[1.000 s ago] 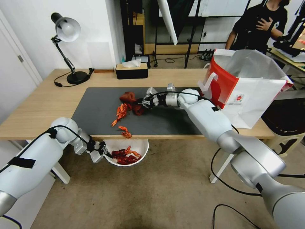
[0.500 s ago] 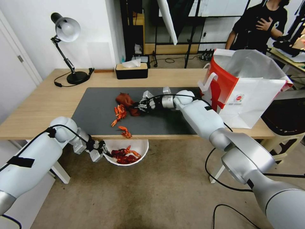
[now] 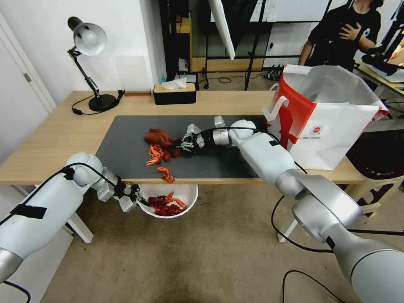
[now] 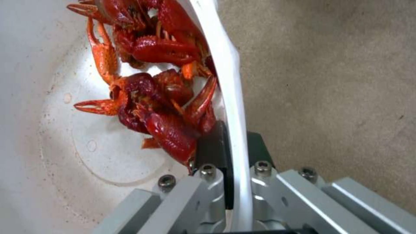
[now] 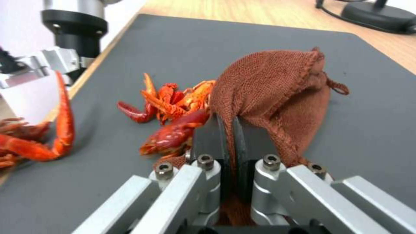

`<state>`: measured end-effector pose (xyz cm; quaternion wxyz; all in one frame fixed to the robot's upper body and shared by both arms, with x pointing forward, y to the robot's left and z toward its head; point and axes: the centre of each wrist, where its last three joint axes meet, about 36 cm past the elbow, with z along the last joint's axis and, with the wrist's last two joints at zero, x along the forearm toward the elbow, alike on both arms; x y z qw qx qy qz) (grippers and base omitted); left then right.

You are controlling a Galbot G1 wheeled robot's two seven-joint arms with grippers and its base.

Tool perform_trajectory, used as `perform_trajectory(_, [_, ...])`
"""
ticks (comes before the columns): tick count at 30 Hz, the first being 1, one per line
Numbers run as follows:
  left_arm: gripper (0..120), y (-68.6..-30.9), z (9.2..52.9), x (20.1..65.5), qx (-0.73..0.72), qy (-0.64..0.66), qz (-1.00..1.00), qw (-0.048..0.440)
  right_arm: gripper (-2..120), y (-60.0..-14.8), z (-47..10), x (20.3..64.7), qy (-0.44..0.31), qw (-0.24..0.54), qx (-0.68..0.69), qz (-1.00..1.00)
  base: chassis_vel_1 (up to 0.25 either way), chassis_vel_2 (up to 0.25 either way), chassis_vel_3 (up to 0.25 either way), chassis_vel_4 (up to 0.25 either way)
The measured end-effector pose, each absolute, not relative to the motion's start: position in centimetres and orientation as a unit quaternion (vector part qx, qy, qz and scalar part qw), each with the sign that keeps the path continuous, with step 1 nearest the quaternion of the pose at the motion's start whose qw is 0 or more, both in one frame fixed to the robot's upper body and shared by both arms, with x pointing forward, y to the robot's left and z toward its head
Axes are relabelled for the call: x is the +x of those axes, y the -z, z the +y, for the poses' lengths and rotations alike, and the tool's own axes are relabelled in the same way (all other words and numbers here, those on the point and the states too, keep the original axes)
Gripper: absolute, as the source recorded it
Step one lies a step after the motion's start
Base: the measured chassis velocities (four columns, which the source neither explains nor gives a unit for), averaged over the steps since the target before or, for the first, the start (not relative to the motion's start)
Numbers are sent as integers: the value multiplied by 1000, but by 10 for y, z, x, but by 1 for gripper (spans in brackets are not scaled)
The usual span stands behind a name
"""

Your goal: Sweep shrimp from table into container with towel, then put container into takeout bag.

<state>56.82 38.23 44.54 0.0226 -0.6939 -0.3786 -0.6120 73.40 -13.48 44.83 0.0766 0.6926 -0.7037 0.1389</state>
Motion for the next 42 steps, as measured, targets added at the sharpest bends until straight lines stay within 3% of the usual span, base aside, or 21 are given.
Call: perform_trajectory(42, [0,-445,402,565,-692,607,-389,38,2,-444,-170,704,-121,76,764,-630,0,0,0,0])
